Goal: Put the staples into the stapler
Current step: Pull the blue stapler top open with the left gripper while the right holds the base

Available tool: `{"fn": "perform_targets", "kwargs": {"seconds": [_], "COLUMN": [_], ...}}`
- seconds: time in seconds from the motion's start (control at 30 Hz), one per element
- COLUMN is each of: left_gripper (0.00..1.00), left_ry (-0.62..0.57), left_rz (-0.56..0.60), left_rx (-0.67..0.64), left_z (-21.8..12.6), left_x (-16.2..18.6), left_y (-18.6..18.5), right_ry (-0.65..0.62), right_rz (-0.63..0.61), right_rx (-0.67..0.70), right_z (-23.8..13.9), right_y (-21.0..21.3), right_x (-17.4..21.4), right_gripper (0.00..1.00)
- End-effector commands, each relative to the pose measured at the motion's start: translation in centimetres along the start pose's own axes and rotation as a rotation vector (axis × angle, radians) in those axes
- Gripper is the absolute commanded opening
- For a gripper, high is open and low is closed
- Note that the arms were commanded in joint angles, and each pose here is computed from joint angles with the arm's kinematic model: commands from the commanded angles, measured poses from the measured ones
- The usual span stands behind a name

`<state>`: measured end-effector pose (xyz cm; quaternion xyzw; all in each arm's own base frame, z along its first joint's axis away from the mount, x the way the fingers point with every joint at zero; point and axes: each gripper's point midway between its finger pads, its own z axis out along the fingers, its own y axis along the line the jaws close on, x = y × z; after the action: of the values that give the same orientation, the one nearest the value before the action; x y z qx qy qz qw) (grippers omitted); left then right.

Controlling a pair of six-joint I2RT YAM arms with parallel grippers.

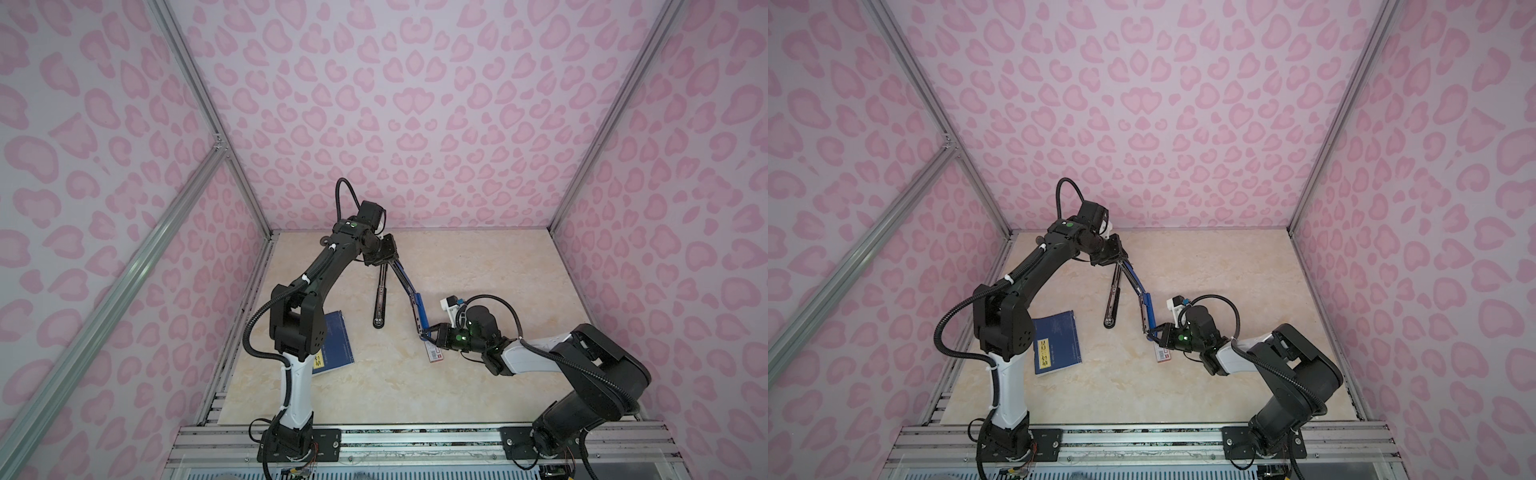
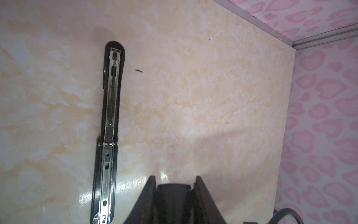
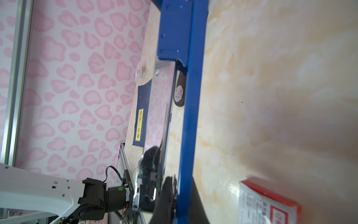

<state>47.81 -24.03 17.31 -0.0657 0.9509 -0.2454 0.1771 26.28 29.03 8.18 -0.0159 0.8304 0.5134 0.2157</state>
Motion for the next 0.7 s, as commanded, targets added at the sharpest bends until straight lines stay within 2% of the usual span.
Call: {"fn": "perform_targets", "kwargs": {"seconds": [0.0,0.5,0.6,0.67], "left_gripper": [0.03,0.05,0.15,0.29], "left_ry": [-0.035,0.021,0.019,0.013], "left_rz": [0.041,0.029,0.027,0.025], "left_rx": [-0.066,-0.067,-0.067,-0.066], "left_z": [0.7,3.7,3.6,3.4], "left_x": [-1.4,-1.8,-2.1,-2.3], "left_y": [1.5,2.9,3.0,3.0], "right_ry": [-0.024,-0.041,-0.044,-0.047], "right_rz": [-0.105,-0.096,-0.091,-0.089], "right_rx": [-0.09,-0.111,-0.114,-0.114], "right_z": [-0.3,-0.4,-0.4,-0.4], "right_y": [2.3,2.4,2.4,2.5], "right_x": [-0.6,-0.8,-0.9,-1.0], "right_gripper": [0.0,0.0,0.0,0.0]}}
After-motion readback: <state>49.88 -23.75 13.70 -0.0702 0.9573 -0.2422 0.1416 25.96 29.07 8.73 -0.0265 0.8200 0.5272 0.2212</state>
